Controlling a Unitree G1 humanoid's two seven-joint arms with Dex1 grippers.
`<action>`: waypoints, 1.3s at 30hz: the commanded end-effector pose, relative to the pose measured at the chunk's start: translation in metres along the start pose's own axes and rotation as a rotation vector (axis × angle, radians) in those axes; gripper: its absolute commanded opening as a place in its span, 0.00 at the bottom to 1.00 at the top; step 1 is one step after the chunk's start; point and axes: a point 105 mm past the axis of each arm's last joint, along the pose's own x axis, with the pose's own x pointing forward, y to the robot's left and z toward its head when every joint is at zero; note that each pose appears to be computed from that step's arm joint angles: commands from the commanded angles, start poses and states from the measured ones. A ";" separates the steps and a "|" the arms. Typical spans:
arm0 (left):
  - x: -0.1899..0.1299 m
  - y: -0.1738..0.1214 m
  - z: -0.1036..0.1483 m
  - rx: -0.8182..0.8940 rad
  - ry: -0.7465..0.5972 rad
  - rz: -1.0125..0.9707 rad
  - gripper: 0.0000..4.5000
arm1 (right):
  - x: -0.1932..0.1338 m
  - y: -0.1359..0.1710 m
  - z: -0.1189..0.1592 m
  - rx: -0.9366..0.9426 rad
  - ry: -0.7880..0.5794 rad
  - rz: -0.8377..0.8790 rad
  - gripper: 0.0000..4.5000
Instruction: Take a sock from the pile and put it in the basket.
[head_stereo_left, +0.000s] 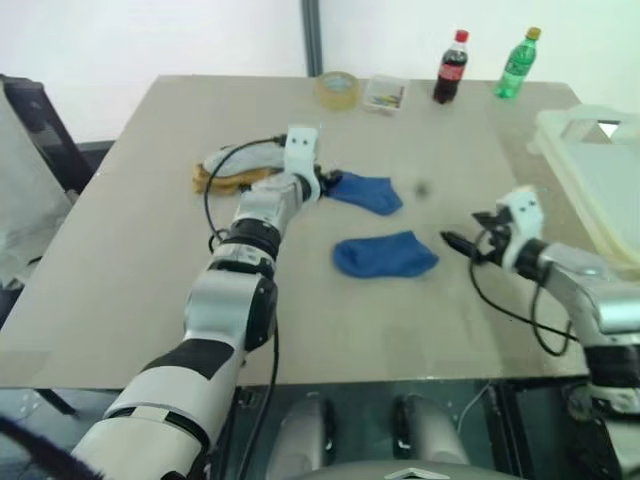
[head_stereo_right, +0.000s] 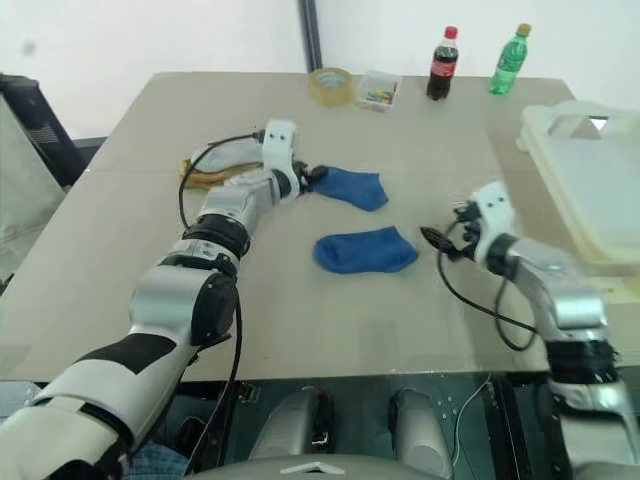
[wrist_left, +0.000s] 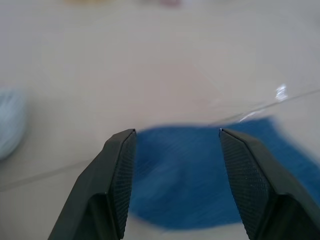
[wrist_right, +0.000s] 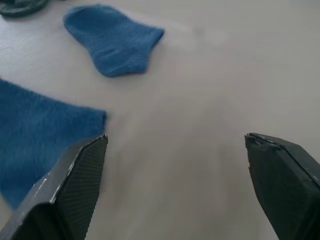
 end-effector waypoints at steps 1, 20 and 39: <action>-0.002 0.006 0.019 0.083 -0.058 0.026 0.63 | 0.018 -0.005 0.003 0.099 0.030 -0.047 1.00; -0.005 -0.004 -0.019 0.051 0.035 -0.136 0.63 | 0.067 0.033 0.020 0.335 -0.015 0.048 1.00; -0.009 0.006 -0.031 0.051 0.067 -0.116 0.66 | 0.080 0.017 0.028 0.414 -0.114 0.005 0.11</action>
